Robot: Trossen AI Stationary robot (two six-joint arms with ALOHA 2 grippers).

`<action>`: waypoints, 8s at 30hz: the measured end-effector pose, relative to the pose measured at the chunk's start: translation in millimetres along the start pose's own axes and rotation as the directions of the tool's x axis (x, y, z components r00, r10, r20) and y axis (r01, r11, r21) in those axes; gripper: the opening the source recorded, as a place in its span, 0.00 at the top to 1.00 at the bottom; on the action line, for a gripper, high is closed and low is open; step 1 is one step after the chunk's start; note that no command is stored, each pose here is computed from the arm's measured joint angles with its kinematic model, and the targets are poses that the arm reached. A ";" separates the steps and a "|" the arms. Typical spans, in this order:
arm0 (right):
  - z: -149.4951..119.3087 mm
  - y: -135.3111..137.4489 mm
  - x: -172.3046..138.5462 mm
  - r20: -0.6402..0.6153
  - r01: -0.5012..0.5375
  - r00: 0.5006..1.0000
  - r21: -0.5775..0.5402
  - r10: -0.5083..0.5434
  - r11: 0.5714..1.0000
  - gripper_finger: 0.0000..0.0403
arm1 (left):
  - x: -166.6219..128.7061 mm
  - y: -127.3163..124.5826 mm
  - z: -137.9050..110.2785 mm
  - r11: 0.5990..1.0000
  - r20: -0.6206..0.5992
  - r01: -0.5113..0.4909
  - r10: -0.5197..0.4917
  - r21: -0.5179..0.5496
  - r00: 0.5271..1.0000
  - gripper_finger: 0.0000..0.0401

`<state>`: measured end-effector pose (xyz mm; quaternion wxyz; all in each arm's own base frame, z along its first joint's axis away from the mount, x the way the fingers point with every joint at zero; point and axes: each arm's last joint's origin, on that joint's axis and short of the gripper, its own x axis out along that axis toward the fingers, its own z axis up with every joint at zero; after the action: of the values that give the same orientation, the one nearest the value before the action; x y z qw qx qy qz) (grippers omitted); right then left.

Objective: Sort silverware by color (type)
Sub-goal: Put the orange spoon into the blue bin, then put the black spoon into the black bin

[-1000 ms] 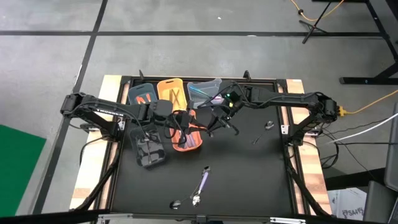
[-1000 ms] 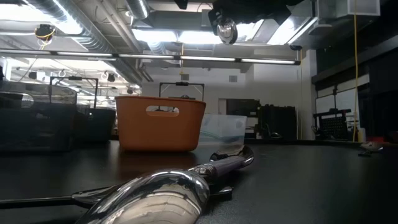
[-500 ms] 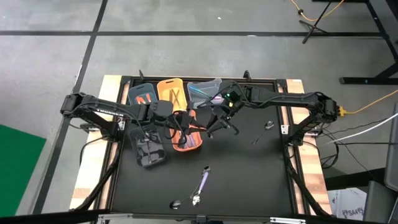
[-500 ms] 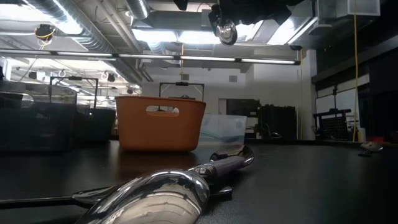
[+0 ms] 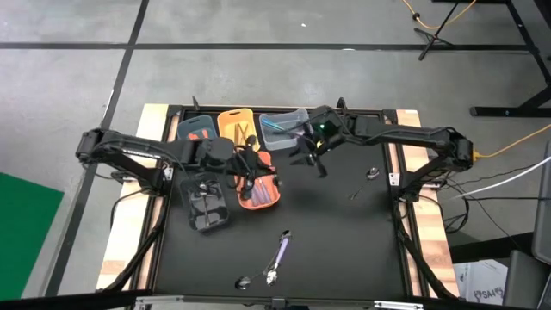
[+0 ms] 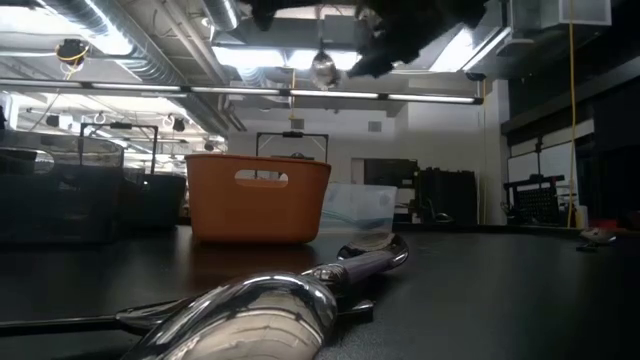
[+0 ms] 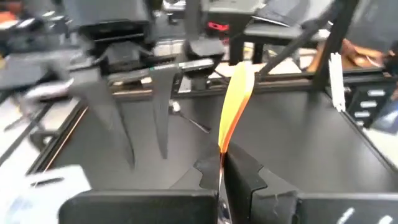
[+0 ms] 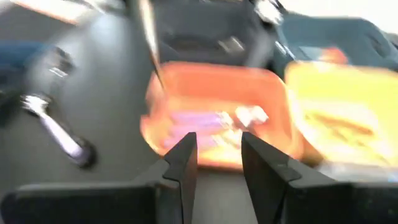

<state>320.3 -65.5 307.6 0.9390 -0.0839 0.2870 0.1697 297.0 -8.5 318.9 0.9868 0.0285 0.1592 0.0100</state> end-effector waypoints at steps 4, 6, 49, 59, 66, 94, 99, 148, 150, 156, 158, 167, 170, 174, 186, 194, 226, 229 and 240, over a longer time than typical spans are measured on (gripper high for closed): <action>-8.1 -2.1 -18.4 -0.143 0.163 0.977 0.030 -0.157 0.986 0.71 | -24.4 6.2 3.8 0.993 -0.037 -0.101 0.099 -0.055 0.994 1.00; -12.4 -1.9 -23.7 -0.217 0.234 0.950 0.030 -0.222 0.972 0.71 | -40.5 12.3 4.6 0.979 -0.067 -0.198 0.194 -0.059 0.979 1.00; -20.6 -1.7 -27.9 -0.312 0.270 0.918 0.043 -0.243 0.962 0.71 | -134.0 103.2 -169.4 0.082 -0.760 -0.903 0.512 -0.421 0.401 0.99; -20.6 -1.7 -27.9 -0.312 0.270 0.918 0.043 -0.244 0.962 0.71 | -135.8 104.5 -176.0 0.055 -0.772 -0.916 0.520 -0.398 0.367 0.98; -20.6 -1.7 -27.9 -0.312 0.270 0.918 0.043 -0.244 0.962 0.71 | -135.9 104.5 -176.0 0.057 -0.772 -0.917 0.521 -0.395 0.365 0.98; -23.8 0.4 -28.5 -0.345 0.290 0.912 0.157 -0.223 0.944 0.71 | -135.9 104.5 -176.1 0.056 -0.772 -0.918 0.522 -0.393 0.363 0.78; -26.9 2.3 -29.3 -0.378 0.313 0.904 0.260 -0.203 0.913 0.71 | -135.8 104.5 -176.0 0.057 -0.772 -0.918 0.522 -0.394 0.363 0.79; -162.1 102.8 -1.0 -0.905 0.268 0.424 0.164 0.037 0.949 0.71 | -101.7 93.4 -138.4 0.359 -0.437 -0.759 0.651 -0.543 0.620 0.79; -163.0 102.6 -2.9 -0.918 0.260 0.397 0.126 0.013 0.957 0.71 | -101.7 93.3 -138.4 0.359 -0.437 -0.759 0.651 -0.543 0.620 0.79; -164.8 104.1 -7.3 -0.938 0.170 0.347 0.080 0.017 0.982 0.71 | -101.7 93.3 -138.5 0.359 -0.438 -0.760 0.651 -0.543 0.620 0.79; -164.9 104.5 -7.5 -0.937 0.154 0.347 0.085 0.026 0.984 0.71 | -101.7 93.3 -138.5 0.359 -0.438 -0.759 0.651 -0.543 0.620 0.79; -191.4 113.6 -9.7 -0.957 0.067 0.283 0.088 0.066 0.994 0.71 | -101.7 93.3 -138.5 0.359 -0.438 -0.759 0.651 -0.543 0.620 0.79; -202.7 117.0 -10.6 -0.964 0.044 0.257 0.078 0.064 0.996 0.71 | -101.7 93.3 -138.5 0.359 -0.438 -0.759 0.651 -0.543 0.620 0.79; -205.0 116.0 -10.9 -0.971 0.056 0.238 0.025 0.011 0.998 0.71 | -101.7 93.3 -138.5 0.358 -0.438 -0.759 0.651 -0.543 0.620 0.79; -203.1 112.3 -1.9 -0.944 0.058 0.329 -0.013 -0.031 0.998 0.71 | -101.7 93.4 -138.5 0.358 -0.438 -0.759 0.651 -0.544 0.620 0.79; -208.1 114.6 -2.6 -0.944 0.012 0.329 -0.010 -0.013 1.000 0.72 | -101.7 93.4 -138.5 0.358 -0.438 -0.759 0.651 -0.544 0.620 0.79; -146.7 89.2 27.6 -0.696 0.236 0.711 0.107 -0.096 0.966 1.00 | -101.1 92.9 -138.1 0.370 -0.435 -0.746 0.636 -0.554 0.638 0.79; -132.0 82.2 34.8 -0.586 0.289 0.795 0.134 -0.159 0.948 1.00 | -100.8 93.1 -137.5 0.372 -0.428 -0.741 0.636 -0.559 0.642 0.79; -82.7 60.3 46.3 -0.106 0.446 0.892 0.356 -0.439 0.821 1.00 | -93.1 88.4 -122.7 0.449 -0.287 -0.626 0.615 -0.637 0.734 0.79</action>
<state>292.0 -18.1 209.8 0.9484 0.0294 0.2956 -0.1111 169.2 83.5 237.1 0.8460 -0.2903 0.1284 0.4285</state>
